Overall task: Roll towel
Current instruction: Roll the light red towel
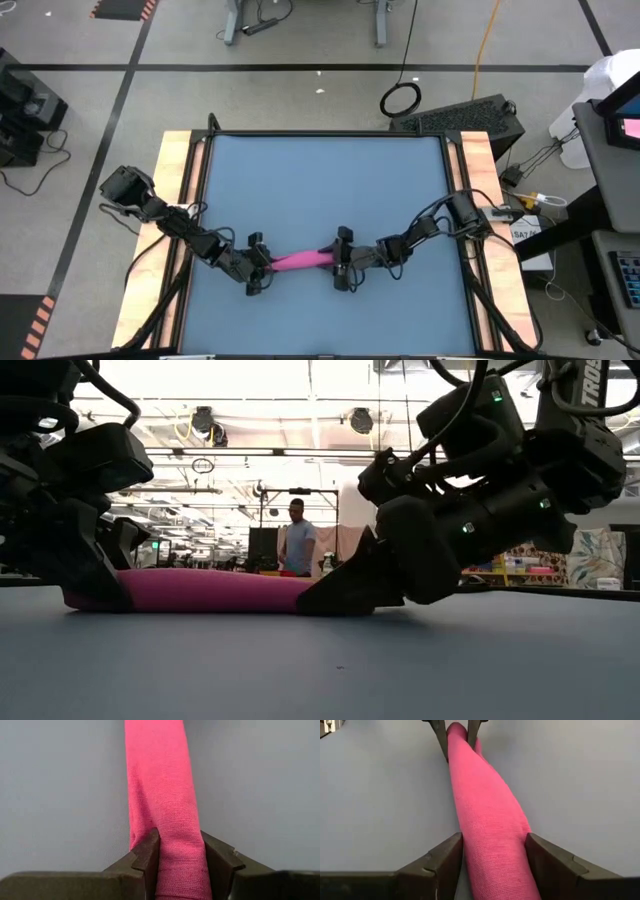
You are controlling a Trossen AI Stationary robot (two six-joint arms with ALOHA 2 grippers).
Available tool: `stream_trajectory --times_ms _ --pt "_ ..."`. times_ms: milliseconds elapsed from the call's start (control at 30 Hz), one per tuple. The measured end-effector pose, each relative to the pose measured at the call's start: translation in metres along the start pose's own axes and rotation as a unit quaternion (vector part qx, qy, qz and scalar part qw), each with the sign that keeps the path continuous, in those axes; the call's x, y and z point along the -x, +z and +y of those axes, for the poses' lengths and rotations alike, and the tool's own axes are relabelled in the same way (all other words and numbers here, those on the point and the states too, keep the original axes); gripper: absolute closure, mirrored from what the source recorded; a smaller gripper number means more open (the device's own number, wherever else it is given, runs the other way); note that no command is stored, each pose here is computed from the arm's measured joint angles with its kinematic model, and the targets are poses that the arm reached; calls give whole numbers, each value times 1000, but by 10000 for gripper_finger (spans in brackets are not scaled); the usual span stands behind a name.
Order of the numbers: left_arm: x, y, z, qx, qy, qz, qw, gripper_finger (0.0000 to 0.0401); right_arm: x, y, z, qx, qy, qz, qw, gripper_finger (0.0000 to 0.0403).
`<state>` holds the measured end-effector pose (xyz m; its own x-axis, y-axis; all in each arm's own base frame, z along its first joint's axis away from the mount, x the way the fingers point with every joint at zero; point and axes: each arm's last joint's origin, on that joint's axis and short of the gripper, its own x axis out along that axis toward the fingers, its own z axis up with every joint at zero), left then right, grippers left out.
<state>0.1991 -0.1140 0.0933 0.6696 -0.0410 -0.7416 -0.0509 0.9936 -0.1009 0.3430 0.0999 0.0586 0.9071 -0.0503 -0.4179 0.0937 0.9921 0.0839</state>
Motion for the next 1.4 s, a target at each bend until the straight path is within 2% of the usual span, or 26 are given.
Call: stream_trajectory --times_ms 200,333,533,967,1400 --pt "0 -1 -1 -2 -1 1 1000 280 2 0 6 19 7 0 1000 195" --pt "0 -1 -1 -2 -1 1 1000 280 9 9 13 39 31 -12 999 195" --pt "0 -1 -1 -2 -1 1 1000 280 13 22 15 60 35 -45 997 195" --pt "1 -2 -3 -19 -4 2 1000 280 1 -8 13 22 6 -12 1000 195" --pt "2 -3 -4 -20 -5 -2 1000 280 6 -7 19 39 2 -13 999 195"
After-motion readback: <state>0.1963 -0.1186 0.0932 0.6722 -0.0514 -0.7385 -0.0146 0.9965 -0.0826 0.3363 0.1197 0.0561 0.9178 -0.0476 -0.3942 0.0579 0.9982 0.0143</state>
